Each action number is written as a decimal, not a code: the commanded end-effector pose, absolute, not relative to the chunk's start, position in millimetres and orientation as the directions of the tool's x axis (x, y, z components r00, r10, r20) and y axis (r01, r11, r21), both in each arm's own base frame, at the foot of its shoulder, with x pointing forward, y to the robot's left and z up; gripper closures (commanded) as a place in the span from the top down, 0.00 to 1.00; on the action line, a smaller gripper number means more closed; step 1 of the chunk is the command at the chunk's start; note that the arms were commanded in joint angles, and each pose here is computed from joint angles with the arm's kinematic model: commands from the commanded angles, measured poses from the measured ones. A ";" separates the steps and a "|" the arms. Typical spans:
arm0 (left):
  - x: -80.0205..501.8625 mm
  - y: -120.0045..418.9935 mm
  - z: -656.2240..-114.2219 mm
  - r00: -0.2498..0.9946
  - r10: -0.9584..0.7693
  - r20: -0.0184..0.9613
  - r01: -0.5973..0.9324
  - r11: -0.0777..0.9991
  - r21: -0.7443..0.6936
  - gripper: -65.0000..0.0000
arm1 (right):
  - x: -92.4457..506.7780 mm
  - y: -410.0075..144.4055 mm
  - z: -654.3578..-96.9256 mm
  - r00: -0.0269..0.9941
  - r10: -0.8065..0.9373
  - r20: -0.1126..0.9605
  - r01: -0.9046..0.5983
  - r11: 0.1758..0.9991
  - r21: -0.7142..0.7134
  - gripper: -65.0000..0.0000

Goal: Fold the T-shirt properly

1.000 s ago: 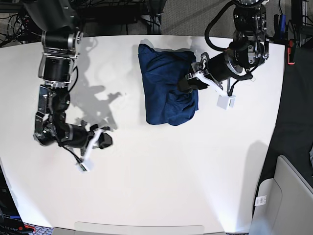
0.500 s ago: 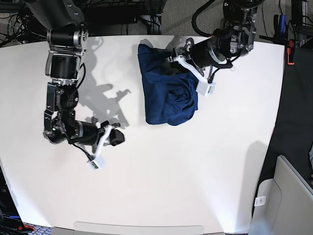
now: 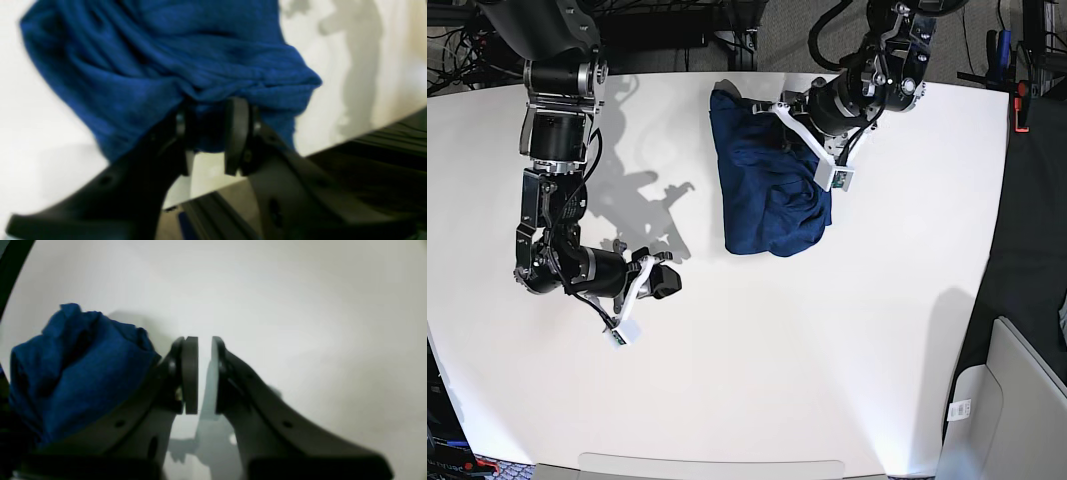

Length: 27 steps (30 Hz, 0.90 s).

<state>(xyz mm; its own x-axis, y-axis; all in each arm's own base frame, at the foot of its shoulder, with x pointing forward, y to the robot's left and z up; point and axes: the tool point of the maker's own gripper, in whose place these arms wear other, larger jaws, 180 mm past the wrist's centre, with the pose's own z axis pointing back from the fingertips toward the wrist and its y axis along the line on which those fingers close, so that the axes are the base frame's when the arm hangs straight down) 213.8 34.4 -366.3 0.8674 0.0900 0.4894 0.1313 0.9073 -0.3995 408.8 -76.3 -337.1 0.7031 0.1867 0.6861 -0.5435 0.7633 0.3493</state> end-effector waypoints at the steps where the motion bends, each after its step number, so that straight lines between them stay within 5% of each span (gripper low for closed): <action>1: 219.3 35.3 -360.1 0.850 0.086 0.520 0.146 0.910 -0.389 0.13 | 423.1 -74.4 -312.9 0.651 0.165 0.741 -0.567 0.754 0.331 0.08; 5: 219.4 47.2 -366.3 0.846 0.050 0.531 0.142 0.938 -0.315 0.01 | 423.1 -74.4 -312.9 0.651 0.165 0.741 -0.567 0.754 0.331 0.08; 17: 205.0 86.2 -383.5 0.839 -0.040 0.543 0.111 0.989 -0.100 0.00 | 423.1 -74.4 -312.9 0.651 0.165 0.741 -0.567 0.754 0.331 0.08; 27: 232.2 154.2 -367.7 0.776 0.045 0.629 -0.052 0.999 -0.006 0.00 | 422.0 -59.9 -312.6 0.651 0.156 0.743 -0.578 0.737 0.351 0.08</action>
